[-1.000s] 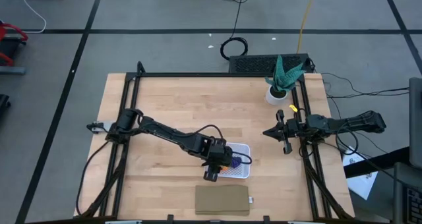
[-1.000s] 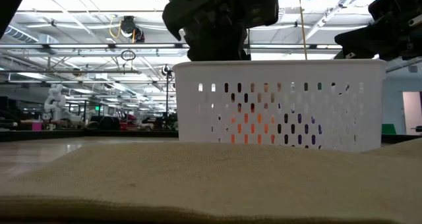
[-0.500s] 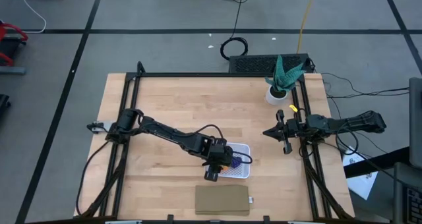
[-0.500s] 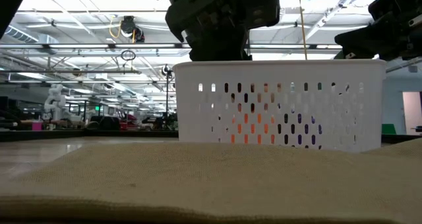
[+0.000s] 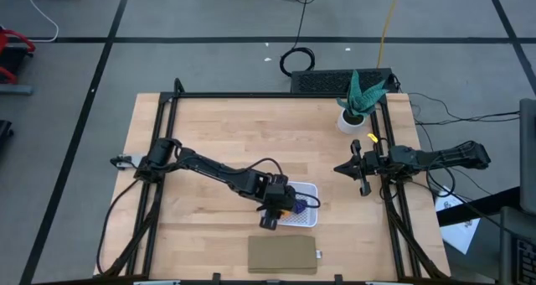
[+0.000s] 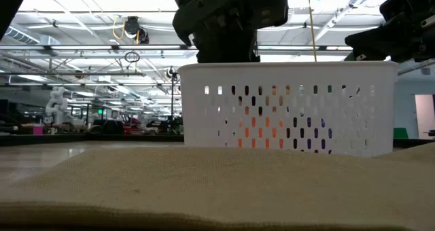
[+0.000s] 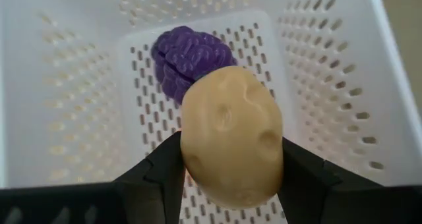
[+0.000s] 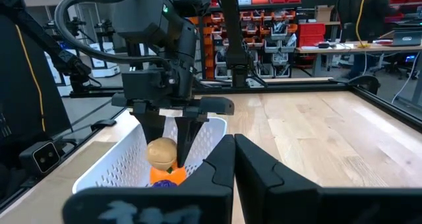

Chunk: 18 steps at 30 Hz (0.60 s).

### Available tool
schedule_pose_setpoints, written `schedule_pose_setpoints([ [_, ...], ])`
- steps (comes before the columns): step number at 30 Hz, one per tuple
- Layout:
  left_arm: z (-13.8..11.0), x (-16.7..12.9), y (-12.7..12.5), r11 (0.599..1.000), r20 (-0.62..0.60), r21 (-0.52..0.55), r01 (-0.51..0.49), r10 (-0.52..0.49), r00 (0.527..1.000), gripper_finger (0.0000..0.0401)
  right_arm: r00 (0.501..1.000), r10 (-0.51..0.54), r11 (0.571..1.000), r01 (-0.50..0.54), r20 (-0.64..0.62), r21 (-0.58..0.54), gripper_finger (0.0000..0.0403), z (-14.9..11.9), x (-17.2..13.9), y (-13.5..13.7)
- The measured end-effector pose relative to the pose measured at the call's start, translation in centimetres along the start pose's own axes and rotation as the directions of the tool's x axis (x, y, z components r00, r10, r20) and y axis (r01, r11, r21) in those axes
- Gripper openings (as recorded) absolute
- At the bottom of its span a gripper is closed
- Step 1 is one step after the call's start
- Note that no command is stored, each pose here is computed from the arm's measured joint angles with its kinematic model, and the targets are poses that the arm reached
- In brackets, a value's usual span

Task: Pick and placing Produce into tupperware
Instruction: Put the yellow potato into the white basket

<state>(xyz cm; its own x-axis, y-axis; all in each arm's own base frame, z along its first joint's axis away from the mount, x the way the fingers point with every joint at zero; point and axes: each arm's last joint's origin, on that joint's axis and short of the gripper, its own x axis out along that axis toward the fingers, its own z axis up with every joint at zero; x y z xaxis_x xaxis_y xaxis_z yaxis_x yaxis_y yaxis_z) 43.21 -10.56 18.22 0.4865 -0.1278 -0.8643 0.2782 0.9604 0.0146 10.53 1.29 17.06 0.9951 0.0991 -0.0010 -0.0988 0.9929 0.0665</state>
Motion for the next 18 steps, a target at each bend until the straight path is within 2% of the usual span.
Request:
schedule_pose_setpoints([
  [8,-0.13,-0.19,0.39,0.994,-0.018,0.027,-0.106,0.107,0.994,0.018,1.0,0.0,1.0,0.0,0.0,0.0,0.0,0.0,0.0,0.0],
  [12,0.02,-0.19,0.26,0.991,-0.003,0.05,-0.121,0.122,0.993,0.018,1.0,0.0,1.0,0.0,0.0,0.0,0.0,0.0,0.0,0.0],
  [18,-0.17,-0.26,0.67,0.982,-0.024,0.009,-0.191,0.191,0.981,0.0179,1.0,0.0,1.0,0.0,0.0,0.0,0.0,0.0,0.0,0.0],
])
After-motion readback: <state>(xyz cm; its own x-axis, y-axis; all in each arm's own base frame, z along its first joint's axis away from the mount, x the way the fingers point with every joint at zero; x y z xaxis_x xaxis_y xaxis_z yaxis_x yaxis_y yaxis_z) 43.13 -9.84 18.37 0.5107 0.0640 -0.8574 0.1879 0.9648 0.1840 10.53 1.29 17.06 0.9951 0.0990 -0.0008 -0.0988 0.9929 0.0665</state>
